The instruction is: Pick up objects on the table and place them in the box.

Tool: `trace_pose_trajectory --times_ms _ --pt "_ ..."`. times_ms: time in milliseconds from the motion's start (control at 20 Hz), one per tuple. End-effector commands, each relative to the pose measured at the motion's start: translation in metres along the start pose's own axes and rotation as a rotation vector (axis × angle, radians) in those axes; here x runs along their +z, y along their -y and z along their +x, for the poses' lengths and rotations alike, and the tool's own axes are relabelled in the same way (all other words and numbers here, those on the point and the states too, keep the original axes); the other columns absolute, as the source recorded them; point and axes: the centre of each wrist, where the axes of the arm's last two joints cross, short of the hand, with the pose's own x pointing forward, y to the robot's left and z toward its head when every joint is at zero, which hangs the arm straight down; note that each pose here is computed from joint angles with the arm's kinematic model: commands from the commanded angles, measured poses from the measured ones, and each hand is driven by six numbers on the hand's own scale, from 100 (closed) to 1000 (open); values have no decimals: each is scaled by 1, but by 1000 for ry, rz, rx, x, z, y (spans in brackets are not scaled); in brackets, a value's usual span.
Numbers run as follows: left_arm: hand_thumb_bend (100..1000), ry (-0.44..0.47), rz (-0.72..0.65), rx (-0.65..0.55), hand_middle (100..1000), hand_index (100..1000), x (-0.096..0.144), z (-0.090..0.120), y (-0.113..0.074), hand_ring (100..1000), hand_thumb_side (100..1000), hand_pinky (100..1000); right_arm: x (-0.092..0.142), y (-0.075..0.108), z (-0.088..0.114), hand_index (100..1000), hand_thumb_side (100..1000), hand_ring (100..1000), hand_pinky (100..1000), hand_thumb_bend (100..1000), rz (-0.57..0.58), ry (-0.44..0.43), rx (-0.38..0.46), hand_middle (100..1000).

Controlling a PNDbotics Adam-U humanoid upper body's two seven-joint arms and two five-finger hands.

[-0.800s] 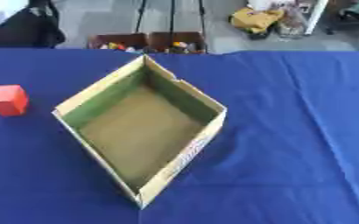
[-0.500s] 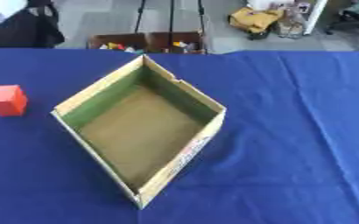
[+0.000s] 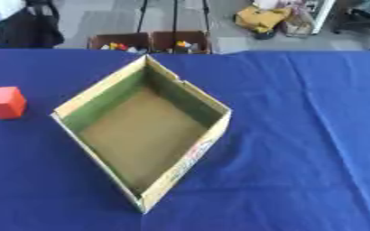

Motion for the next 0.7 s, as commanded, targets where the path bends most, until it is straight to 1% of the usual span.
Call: trace_pose_trajectory --times_ms 50,200,450,600,700 --pt "423 18 -118 -130 850 960 -8 -4 -18 728 961 568 -10 5 3 845 779 758 770 100 18 46 15 811" --pt "426 -27 -237 -251 851 960 -8 -19 -27 730 957 570 -9 4 3 845 779 758 770 100 22 43 11 811" --pt "425 -73 -401 -441 874 971 -22 -41 -40 760 958 605 -8 3 4 845 782 758 770 100 28 38 3 810" --pt "429 -95 -479 -521 895 984 -30 -47 -43 776 957 623 -8 2 4 845 784 758 770 100 31 35 -3 810" --pt "442 -113 -535 -558 915 997 -31 -51 -43 797 950 650 -8 2 4 845 785 758 770 100 33 35 -5 810"
